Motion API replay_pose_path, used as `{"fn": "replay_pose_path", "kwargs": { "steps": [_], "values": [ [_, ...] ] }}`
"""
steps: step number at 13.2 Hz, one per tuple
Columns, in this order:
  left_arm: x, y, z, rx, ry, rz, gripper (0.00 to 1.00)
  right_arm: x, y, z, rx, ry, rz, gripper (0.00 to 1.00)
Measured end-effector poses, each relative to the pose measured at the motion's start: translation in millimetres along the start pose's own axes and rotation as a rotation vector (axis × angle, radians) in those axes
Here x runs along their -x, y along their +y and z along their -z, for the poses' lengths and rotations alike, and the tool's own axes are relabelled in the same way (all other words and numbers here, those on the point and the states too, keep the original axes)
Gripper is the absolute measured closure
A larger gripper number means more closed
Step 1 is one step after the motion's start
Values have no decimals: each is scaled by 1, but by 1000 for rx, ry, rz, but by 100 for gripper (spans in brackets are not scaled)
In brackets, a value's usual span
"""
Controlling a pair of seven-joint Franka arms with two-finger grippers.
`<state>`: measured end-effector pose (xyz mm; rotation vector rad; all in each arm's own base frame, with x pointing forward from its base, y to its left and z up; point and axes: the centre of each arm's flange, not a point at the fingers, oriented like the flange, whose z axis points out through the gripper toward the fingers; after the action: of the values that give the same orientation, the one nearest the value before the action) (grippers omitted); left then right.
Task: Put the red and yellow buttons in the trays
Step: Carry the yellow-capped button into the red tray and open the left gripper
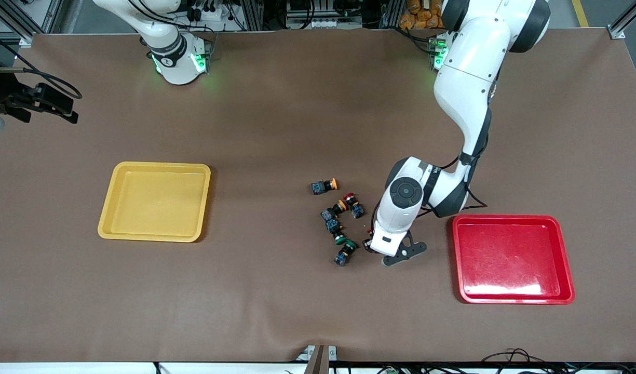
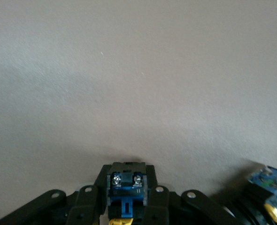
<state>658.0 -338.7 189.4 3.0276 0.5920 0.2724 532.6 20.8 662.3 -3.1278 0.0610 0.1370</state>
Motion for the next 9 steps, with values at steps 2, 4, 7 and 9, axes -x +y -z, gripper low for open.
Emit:
{"fn": "replay_pose_path", "kwargs": {
  "steps": [2, 4, 7, 9],
  "values": [
    [-18, -9, 9, -31, 6, -15, 66, 0, 0, 0, 0, 0, 0, 0],
    [-38, -16, 31, -51, 3, -42, 66, 0, 0, 0, 0, -1, 0, 0],
    [-75, -41, 70, -62, 6, -102, 66, 0, 0, 0, 0, -1, 0, 0],
    [-99, -69, 80, -83, -11, -158, 66, 0, 0, 0, 0, -1, 0, 0]
  ]
}}
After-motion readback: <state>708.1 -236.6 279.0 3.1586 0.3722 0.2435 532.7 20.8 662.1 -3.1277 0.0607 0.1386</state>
